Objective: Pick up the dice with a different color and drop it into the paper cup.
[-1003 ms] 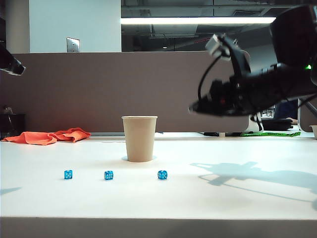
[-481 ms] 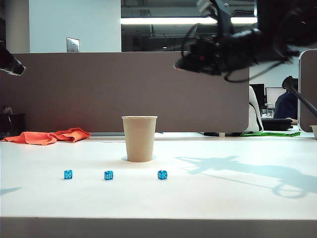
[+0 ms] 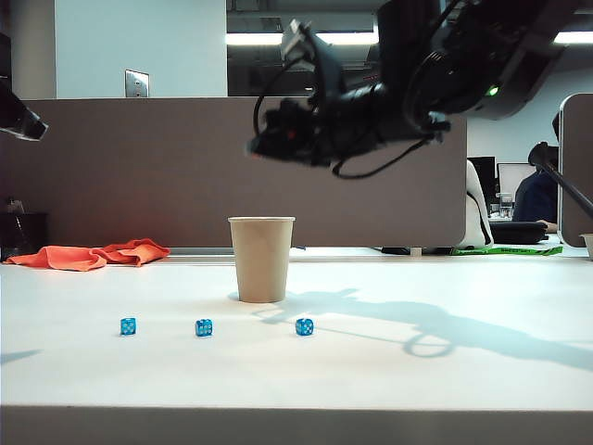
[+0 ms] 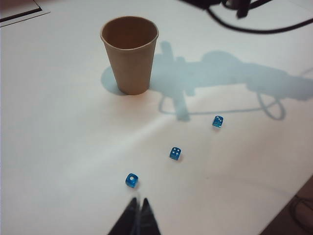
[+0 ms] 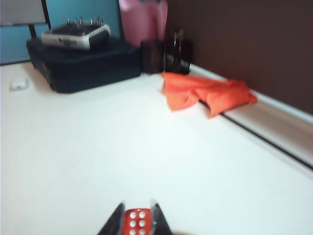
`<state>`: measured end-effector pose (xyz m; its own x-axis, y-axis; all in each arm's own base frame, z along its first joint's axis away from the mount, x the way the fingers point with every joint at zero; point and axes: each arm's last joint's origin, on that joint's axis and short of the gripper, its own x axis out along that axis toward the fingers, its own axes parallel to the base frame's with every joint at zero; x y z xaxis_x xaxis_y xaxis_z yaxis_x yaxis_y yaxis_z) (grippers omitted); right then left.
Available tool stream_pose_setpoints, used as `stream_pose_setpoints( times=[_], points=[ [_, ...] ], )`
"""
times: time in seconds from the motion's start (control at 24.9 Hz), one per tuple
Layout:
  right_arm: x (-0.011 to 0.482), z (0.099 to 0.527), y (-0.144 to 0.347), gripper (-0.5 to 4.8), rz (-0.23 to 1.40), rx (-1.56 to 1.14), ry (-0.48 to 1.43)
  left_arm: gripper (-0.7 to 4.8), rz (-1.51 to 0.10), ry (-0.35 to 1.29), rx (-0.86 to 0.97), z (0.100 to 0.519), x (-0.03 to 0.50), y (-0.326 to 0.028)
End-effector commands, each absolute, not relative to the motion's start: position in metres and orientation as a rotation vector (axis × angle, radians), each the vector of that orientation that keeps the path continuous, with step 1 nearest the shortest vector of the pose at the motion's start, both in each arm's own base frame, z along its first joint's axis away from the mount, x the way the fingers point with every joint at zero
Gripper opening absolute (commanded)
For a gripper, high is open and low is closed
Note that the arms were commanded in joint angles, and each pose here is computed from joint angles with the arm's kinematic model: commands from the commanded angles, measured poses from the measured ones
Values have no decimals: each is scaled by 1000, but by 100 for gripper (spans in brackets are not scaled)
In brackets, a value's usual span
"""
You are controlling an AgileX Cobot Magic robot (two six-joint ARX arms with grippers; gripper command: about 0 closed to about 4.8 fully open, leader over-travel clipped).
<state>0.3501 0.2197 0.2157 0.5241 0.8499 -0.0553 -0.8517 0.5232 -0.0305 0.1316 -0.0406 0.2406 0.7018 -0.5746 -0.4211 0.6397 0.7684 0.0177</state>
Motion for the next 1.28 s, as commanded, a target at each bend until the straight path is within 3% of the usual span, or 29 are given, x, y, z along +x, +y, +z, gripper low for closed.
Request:
stream_pose_setpoints(
  times=[0.04, 0.32, 0.48, 0.8, 0.92, 1.16, 1.28],
  points=[
    [352, 210, 224, 54, 979, -80, 52, -6, -684, 398, 168, 242, 132, -41],
    [353, 208, 224, 55, 941, -83, 62, -6, -684, 398, 168, 242, 132, -41],
    [353, 208, 223, 121, 932, -84, 68, -6, -684, 398, 168, 242, 132, -41],
    [353, 208, 223, 122, 924, -85, 66, -6, -684, 398, 168, 242, 132, -41],
    [353, 210, 223, 120, 924, -82, 45, -6, -684, 398, 168, 242, 132, -41],
    [353, 228, 220, 51, 907, -71, -99, -6, -683, 398, 168, 242, 132, -41],
    [353, 236, 216, 43, 839, -68, -109, -6, -681, 398, 168, 242, 132, -41]
  ],
)
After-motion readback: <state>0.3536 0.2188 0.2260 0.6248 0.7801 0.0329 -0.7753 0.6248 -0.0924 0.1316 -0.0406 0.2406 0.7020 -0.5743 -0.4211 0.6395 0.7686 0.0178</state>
